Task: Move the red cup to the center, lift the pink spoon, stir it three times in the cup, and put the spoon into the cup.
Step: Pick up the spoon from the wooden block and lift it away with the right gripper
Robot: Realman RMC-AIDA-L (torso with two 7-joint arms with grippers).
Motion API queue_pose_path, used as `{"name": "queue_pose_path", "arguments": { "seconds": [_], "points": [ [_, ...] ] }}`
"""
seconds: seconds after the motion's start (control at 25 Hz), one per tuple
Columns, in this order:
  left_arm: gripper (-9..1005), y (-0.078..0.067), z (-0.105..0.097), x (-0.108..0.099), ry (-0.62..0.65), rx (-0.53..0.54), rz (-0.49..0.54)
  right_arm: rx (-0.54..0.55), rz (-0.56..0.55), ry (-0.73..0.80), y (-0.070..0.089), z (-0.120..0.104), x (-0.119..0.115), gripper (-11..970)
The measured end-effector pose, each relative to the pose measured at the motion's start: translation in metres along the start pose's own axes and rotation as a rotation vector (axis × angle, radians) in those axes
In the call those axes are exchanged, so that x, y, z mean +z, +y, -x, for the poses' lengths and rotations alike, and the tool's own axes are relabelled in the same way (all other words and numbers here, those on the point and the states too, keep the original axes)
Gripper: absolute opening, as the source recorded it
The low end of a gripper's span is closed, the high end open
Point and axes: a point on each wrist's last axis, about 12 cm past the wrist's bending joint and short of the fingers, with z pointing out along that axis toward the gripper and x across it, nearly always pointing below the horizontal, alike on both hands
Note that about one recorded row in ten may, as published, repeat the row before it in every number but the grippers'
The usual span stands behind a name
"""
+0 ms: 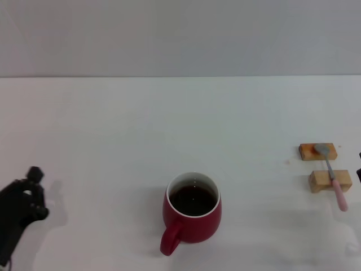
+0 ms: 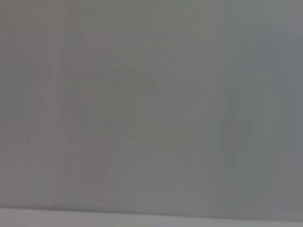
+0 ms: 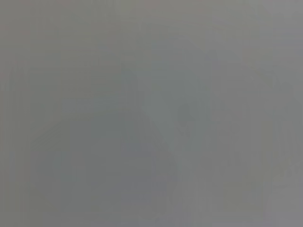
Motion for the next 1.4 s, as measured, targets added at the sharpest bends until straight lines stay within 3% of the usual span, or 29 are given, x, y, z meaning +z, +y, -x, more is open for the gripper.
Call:
{"name": "queue_pose_path", "arguments": {
  "seconds": [0.12,0.4,0.96,1.4],
  "points": [
    [-2,0.011,0.004,-0.008,-0.029,0.018,0.053,0.003,-0.003,0.007,0.000,-0.001,0.001,636],
    [-2,0.017,0.004,-0.007,-0.022,0.043,0.064,0.011,-0.010,0.047,0.001,-0.006,-0.002,636],
    [-2,0.021,0.005,-0.001,-0.008,0.066,0.044,0.063,-0.080,0.148,-0.001,-0.015,-0.031,637],
    [-2,0.023,0.006,0.001,-0.005,0.076,0.035,0.069,-0.081,0.233,-0.002,-0.025,-0.029,637]
  ]
}}
